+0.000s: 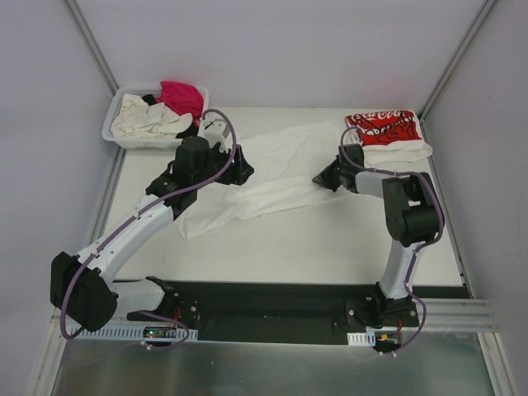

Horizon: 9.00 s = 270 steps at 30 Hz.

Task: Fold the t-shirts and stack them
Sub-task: Fold the flattened tshirt in 1/3 of the way

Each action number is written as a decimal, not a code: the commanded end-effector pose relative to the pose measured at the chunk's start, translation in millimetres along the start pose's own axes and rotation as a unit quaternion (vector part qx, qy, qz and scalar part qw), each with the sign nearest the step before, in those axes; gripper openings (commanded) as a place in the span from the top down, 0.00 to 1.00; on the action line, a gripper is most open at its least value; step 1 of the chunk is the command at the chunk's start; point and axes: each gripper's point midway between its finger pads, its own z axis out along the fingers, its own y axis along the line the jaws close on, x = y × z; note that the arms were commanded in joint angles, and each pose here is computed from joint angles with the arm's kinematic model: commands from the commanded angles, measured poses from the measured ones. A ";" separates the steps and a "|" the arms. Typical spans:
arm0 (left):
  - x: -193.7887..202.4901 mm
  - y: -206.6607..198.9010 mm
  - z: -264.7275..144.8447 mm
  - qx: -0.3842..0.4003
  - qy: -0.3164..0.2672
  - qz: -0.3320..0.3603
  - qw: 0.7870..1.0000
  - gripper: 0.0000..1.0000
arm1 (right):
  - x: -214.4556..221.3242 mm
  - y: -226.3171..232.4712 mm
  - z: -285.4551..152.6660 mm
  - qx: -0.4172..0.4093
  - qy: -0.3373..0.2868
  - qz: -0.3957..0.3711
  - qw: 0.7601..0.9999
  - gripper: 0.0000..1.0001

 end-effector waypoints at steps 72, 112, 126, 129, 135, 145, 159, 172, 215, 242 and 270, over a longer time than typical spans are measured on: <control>41.5 92.5 -81.5 -0.238 -0.114 -0.091 0.960 0.39 | 240.2 143.1 -34.1 -0.098 0.157 -0.318 0.930 0.64; 51.7 86.8 -88.3 -0.235 -0.103 -0.082 0.963 0.40 | 258.1 151.4 -4.0 -0.084 0.154 -0.319 0.932 0.57; 58.4 88.6 -80.4 -0.239 -0.086 -0.081 0.964 0.40 | 239.4 154.5 -3.7 -0.082 0.140 -0.308 0.938 0.77; 61.8 88.1 -78.1 -0.237 -0.080 -0.083 0.965 0.40 | 234.2 156.9 -3.9 -0.083 0.136 -0.303 0.940 0.81; 66.4 88.4 -77.5 -0.236 -0.076 -0.087 0.965 0.40 | 222.2 163.2 3.1 -0.084 0.125 -0.297 0.943 0.82; 73.6 90.2 -77.7 -0.238 -0.072 -0.089 0.965 0.41 | 199.7 176.6 26.6 -0.082 0.106 -0.292 0.947 0.79; 76.6 94.9 -91.0 -0.254 -0.068 -0.087 0.961 0.41 | 163.5 149.5 45.6 -0.055 0.088 -0.249 0.963 0.72; 63.1 102.5 -78.6 -0.284 -0.073 -0.071 0.953 0.40 | 91.6 145.1 14.7 -0.060 0.041 -0.236 0.969 0.59; 146.5 160.5 -110.0 -0.386 -0.177 -0.288 0.858 0.35 | -56.1 26.7 -119.8 -0.049 -0.132 -0.135 0.981 0.54; 175.4 145.1 -106.0 -0.493 0.029 -0.284 0.822 0.36 | -81.1 34.7 -158.8 -0.078 -0.178 -0.103 0.976 0.53; 213.5 153.8 -77.2 -0.543 0.116 -0.270 0.787 0.41 | -112.9 29.2 -200.4 -0.099 -0.223 -0.074 0.967 0.52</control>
